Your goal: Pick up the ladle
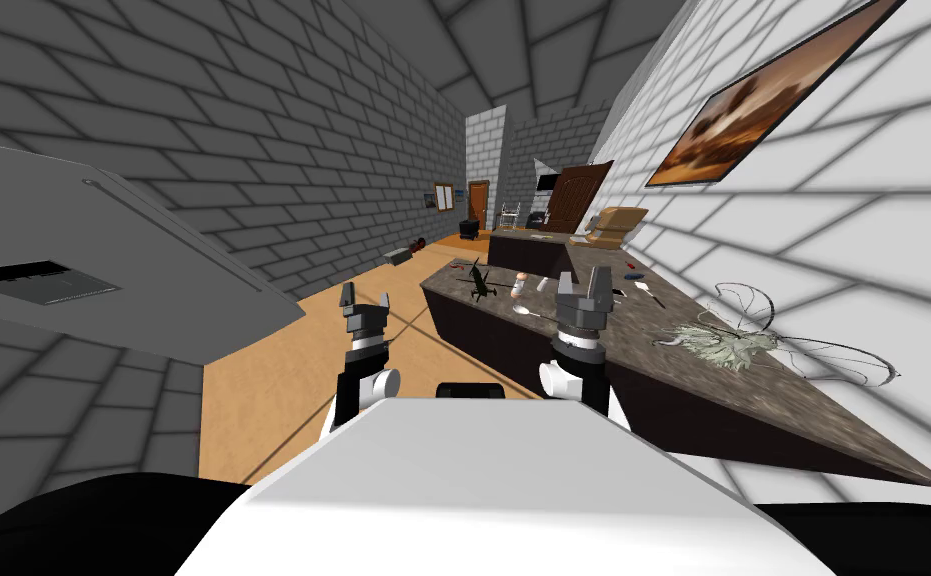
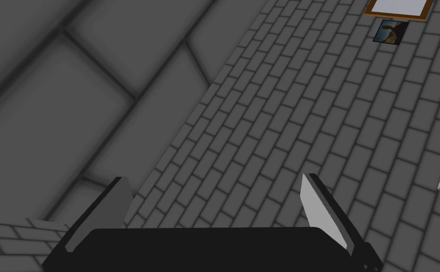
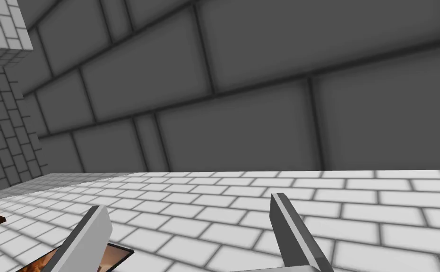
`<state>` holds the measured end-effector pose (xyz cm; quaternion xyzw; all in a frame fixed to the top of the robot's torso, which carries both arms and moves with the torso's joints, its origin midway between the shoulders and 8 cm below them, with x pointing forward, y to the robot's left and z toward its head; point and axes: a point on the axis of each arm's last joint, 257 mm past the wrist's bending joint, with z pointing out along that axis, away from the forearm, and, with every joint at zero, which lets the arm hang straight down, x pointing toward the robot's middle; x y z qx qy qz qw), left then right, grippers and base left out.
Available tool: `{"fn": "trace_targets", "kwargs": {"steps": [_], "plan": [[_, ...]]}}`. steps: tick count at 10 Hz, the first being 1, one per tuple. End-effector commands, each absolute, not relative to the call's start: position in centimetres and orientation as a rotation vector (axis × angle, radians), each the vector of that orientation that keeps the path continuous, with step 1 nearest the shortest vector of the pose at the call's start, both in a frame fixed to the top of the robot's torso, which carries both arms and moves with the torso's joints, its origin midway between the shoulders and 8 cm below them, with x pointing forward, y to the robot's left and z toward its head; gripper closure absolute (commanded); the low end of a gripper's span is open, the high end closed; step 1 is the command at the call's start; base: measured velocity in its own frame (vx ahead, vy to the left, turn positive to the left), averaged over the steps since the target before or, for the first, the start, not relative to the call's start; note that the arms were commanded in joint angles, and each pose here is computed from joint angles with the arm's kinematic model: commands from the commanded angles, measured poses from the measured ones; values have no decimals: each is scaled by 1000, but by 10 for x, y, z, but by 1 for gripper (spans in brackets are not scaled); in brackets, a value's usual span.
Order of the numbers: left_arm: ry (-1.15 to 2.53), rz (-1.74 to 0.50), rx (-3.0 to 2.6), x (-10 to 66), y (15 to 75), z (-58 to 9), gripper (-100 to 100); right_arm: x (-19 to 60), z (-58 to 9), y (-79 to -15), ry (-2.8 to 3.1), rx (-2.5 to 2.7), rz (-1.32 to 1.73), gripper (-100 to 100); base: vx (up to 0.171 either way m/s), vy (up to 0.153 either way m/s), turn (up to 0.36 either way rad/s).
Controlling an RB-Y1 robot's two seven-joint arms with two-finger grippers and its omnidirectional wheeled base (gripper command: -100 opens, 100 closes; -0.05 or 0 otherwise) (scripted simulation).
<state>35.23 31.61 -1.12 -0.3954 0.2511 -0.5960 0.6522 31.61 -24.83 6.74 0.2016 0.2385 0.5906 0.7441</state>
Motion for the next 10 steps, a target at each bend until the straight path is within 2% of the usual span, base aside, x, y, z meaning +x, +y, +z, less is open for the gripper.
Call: {"fn": "trace_targets", "kwargs": {"steps": [1,10], "plan": [[570,-1353,-897,352,316,-11,0,316,65,-244,557,406,1289,-100,-10,34,-25],[570,-1353,-897,352,316,-11,0,324,28,-228,798,203,1213,-100,-29,87,-25]]}}
